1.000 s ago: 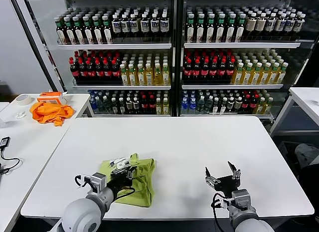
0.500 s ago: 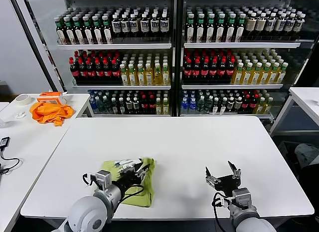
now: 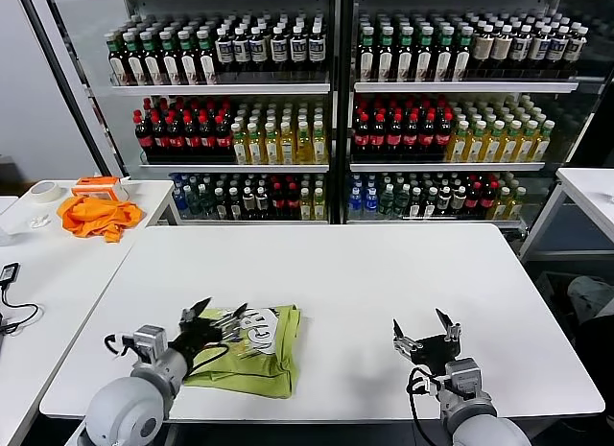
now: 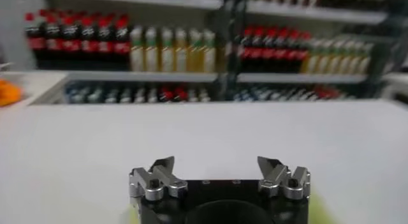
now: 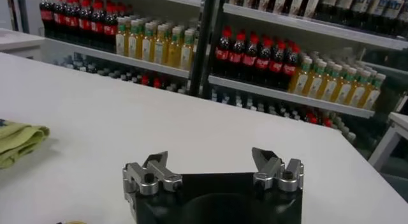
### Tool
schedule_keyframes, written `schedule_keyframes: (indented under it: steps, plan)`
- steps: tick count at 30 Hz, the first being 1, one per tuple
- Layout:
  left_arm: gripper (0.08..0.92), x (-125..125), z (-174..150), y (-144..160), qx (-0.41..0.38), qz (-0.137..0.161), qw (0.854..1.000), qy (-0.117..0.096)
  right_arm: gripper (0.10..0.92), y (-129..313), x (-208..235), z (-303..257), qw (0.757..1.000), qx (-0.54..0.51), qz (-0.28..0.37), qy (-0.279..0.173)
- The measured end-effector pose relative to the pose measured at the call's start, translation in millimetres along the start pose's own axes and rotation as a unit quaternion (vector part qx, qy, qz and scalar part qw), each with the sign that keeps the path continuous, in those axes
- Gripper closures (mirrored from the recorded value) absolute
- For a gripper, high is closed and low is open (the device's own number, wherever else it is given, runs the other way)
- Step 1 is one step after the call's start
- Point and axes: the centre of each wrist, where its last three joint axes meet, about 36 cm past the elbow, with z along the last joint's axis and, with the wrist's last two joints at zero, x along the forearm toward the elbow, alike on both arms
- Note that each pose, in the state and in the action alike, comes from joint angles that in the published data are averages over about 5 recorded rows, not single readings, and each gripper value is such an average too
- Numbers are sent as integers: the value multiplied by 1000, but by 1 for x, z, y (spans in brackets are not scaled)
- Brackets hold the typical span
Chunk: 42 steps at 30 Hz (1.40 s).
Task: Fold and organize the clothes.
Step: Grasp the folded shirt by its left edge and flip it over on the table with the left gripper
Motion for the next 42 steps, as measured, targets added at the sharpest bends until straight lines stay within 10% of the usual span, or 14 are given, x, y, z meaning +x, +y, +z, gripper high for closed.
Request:
schedule_keyframes:
  steps: [13,25,42]
  plan:
    - [177,-11,41,27,-27,-69,996,41,200,0,-2,5,1000,1,2,1]
    - [202,-12,60,26,-13,-70,995,65,200,-2,-5,7,1000,6,5,1]
    - [683,-9,79,14,3,-46,997,66,200,0,-4,8,1000,10,2,2]
